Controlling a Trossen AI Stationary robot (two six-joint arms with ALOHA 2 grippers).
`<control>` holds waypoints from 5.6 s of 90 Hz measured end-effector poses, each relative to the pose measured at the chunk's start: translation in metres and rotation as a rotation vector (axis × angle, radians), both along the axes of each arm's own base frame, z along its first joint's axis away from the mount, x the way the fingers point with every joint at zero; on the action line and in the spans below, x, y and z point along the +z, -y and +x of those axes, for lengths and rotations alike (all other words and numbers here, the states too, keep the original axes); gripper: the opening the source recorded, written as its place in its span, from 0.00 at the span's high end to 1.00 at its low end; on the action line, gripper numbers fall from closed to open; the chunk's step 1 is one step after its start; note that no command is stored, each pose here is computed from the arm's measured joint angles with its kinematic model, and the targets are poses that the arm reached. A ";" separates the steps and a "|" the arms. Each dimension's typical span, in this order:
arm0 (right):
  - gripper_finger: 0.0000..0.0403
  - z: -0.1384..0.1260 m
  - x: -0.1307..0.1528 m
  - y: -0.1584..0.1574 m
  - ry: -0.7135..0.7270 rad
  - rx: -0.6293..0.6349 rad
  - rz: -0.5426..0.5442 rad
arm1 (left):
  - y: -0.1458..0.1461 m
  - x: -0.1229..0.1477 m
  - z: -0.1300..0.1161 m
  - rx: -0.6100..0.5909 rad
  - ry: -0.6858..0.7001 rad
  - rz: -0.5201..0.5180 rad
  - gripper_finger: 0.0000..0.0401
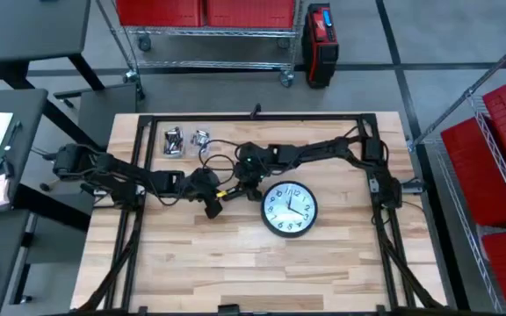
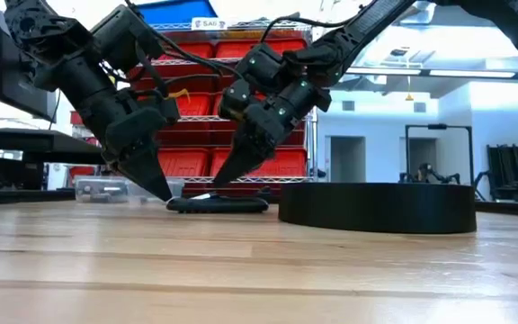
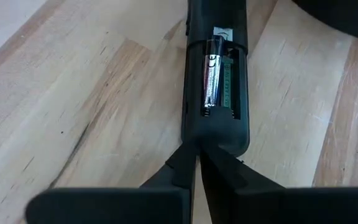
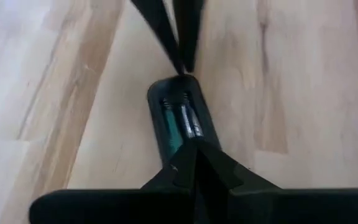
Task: Insert battery
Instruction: Insert the silver battery into the remote
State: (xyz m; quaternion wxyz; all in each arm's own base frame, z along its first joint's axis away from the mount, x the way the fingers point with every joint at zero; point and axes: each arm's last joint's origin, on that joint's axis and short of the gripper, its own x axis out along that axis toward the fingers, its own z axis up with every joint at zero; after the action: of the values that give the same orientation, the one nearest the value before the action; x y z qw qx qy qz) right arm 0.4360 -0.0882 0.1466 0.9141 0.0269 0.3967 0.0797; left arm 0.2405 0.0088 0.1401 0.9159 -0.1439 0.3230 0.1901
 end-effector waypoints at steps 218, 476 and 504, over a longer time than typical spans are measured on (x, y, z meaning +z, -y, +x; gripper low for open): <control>1.00 0.004 -0.023 -0.021 -0.071 0.053 -0.027 | 0.000 0.024 0.015 -0.037 0.095 0.047 0.99; 1.00 -0.010 -0.042 0.016 0.337 0.054 0.095 | -0.023 0.021 0.021 -0.026 0.015 0.082 0.99; 1.00 -0.011 -0.043 0.019 0.339 0.047 0.072 | -0.019 0.008 0.029 -0.011 0.020 0.041 0.99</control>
State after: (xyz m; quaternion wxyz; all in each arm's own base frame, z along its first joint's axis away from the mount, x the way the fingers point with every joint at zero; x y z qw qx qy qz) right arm 0.4250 -0.1075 0.1039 0.9642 0.0364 0.2345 0.1186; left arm 0.2692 0.0277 0.1480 0.9228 -0.1254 0.3106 0.1902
